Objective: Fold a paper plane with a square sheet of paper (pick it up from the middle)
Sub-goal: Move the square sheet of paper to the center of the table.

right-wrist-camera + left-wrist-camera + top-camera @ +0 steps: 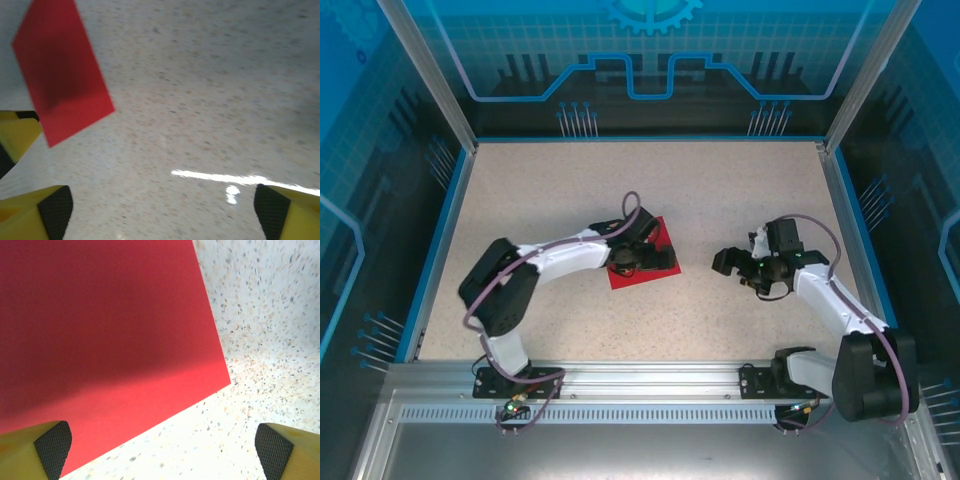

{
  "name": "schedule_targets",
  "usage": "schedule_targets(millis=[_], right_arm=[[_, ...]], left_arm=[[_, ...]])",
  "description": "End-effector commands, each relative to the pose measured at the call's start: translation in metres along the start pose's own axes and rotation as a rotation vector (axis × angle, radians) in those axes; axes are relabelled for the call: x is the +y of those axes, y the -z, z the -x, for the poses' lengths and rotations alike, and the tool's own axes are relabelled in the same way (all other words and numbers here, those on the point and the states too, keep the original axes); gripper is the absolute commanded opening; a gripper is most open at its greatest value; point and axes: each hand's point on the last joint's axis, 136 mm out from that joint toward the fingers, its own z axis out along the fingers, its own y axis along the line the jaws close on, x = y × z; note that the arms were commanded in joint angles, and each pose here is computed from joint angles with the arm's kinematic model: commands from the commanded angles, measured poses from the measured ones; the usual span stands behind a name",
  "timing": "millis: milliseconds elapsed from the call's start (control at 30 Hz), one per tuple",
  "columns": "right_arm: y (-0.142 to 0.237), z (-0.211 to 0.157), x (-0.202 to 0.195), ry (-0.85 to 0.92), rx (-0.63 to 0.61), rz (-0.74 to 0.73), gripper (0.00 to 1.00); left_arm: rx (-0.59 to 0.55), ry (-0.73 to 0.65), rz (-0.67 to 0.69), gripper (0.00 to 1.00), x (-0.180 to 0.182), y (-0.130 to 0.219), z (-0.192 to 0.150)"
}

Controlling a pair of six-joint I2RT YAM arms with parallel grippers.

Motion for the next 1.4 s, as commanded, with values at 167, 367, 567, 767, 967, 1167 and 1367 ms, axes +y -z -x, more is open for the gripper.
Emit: schedule_targets(millis=[167,367,567,767,967,1167,1367], right_arm=[[-0.031,0.020,0.074,0.125,0.030,0.056,0.94],[-0.078,0.025,0.136,0.221,0.134,0.113,0.88],[-0.131,0.024,0.154,0.239,0.239,0.058,0.86],[-0.175,0.008,0.136,0.229,0.312,-0.047,0.84],[-0.162,-0.014,0.069,0.170,0.299,-0.224,0.82],[-0.122,-0.041,0.024,0.192,0.289,-0.273,0.83],[-0.107,-0.041,0.021,0.257,0.281,-0.219,0.83]], left_arm=[[-0.246,0.108,0.100,0.99,0.064,0.064,0.025],[-0.326,0.206,0.039,0.98,0.093,0.083,0.020],[-0.474,0.238,0.054,0.98,0.111,0.112,0.022],[-0.519,0.197,0.090,0.99,0.122,0.129,0.017],[-0.530,0.190,0.082,0.99,0.121,0.130,0.018],[-0.488,0.202,0.053,0.98,0.117,0.122,0.012],[-0.456,0.164,-0.024,0.98,0.102,0.117,0.010]])
